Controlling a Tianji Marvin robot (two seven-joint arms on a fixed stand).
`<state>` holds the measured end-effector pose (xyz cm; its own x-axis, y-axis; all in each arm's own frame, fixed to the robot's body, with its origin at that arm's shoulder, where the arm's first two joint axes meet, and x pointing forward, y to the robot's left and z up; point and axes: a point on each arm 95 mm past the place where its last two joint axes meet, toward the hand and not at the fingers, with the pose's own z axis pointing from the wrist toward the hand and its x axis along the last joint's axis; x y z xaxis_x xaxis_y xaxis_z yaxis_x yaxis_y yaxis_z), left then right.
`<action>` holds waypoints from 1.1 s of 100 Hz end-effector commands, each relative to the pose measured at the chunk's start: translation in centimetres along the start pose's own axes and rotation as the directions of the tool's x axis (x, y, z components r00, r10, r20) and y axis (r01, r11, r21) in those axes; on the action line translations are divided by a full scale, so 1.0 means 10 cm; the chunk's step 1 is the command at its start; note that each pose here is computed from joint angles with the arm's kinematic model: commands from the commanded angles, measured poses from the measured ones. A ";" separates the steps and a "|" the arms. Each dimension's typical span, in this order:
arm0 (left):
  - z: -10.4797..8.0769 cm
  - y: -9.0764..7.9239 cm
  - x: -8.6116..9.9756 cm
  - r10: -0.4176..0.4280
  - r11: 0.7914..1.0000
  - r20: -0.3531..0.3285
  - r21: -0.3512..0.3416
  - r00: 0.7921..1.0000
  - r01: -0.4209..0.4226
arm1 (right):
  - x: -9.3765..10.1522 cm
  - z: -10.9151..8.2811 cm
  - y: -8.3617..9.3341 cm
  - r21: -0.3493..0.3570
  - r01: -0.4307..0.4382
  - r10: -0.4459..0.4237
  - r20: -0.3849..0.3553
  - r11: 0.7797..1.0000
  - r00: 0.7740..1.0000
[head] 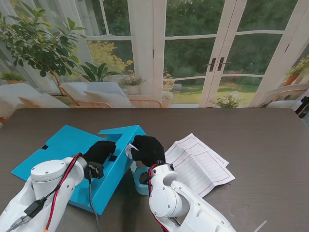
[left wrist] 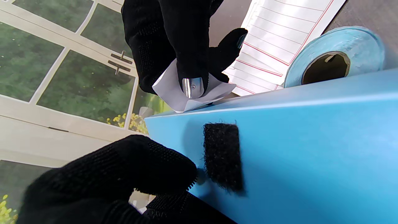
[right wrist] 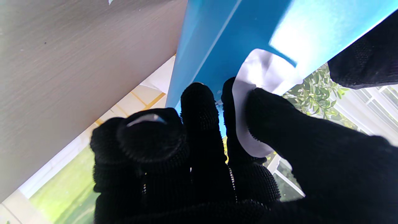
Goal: Peel a label from the label roll, stick it on the side of the file box and file the documents
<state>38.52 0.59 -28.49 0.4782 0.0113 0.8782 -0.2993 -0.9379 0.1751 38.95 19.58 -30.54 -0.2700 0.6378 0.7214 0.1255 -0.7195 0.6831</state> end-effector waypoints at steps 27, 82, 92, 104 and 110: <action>-0.02 0.05 0.03 0.000 0.999 -0.022 -0.045 1.000 -0.001 | 0.05 -0.05 -0.10 0.016 0.010 -0.010 -0.003 1.000 1.000; -0.04 0.04 0.03 0.007 0.997 -0.030 -0.072 1.000 -0.009 | 0.03 -0.06 -0.12 0.004 0.059 -0.059 -0.010 0.998 0.998; -0.04 0.04 0.03 0.010 0.997 -0.030 -0.073 0.999 -0.012 | 0.03 -0.05 -0.12 -0.002 0.066 -0.066 -0.009 0.998 0.998; -0.04 0.04 0.03 0.011 0.997 -0.031 -0.075 0.999 -0.013 | 0.02 -0.05 -0.11 -0.005 0.071 -0.071 -0.007 0.997 0.997; -0.04 0.04 0.03 0.012 0.997 -0.030 -0.077 0.999 -0.014 | 0.01 -0.04 -0.11 -0.006 0.072 -0.072 -0.004 0.997 0.997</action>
<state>38.31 1.00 -28.68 0.4667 0.0051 0.8844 -0.3348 -0.9245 0.1821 38.51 20.01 -30.98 -0.2871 0.6864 0.6682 0.0832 -0.6770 0.7312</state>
